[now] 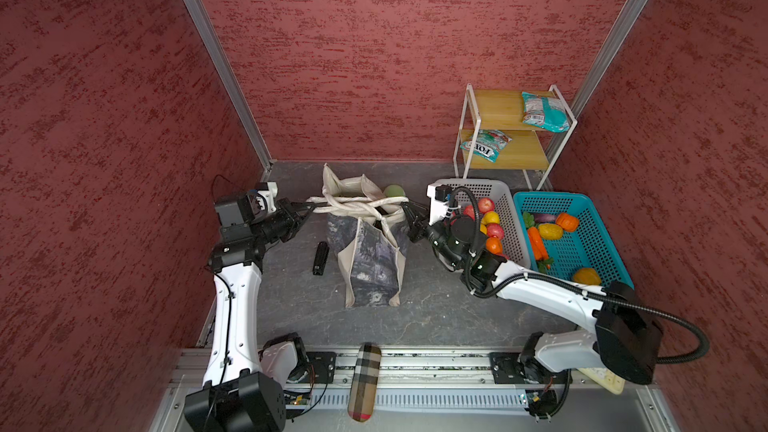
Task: Place the food into the grocery bag and tie it
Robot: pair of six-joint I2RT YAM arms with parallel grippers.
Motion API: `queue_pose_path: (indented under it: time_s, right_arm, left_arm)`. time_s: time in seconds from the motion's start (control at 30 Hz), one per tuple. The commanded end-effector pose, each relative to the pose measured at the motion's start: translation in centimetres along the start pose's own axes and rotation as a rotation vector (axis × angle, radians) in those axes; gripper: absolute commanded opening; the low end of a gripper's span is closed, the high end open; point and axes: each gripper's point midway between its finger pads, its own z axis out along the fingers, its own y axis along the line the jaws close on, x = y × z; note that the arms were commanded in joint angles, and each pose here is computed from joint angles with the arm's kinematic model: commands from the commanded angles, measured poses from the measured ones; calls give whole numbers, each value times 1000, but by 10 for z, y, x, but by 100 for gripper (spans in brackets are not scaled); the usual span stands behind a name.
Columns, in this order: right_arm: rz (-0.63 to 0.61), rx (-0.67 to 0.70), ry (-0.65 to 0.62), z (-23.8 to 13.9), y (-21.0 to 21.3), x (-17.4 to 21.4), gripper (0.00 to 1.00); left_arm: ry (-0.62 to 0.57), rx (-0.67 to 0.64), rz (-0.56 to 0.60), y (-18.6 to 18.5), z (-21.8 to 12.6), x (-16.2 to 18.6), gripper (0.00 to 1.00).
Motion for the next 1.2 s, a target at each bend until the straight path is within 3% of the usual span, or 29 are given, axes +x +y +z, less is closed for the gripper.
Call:
queue_pose_path:
  time_s: [0.0, 0.17, 0.37, 0.5, 0.87, 1.17]
  right_arm:
    - [11, 288, -352, -40, -51, -95, 0]
    - [-136, 549, -322, -76, -102, -93, 0]
    - [-131, 754, -302, -123, -162, -89, 0]
    - [-120, 789, -289, -137, -175, -87, 0]
    - [-104, 770, -231, -130, -181, -75, 0]
    - [-10, 828, -290, -157, -205, -68, 0]
  left_arm:
    - [-241, -198, -35, 44, -22, -46, 0]
    - [-358, -201, -119, 65, -43, -79, 0]
    - [-458, -234, -145, 81, -60, -112, 0]
    - [-473, -230, -144, 81, -62, -122, 0]
    - [-455, -196, -145, 78, -59, -124, 0]
    - [-489, -164, -235, 96, -68, -127, 0]
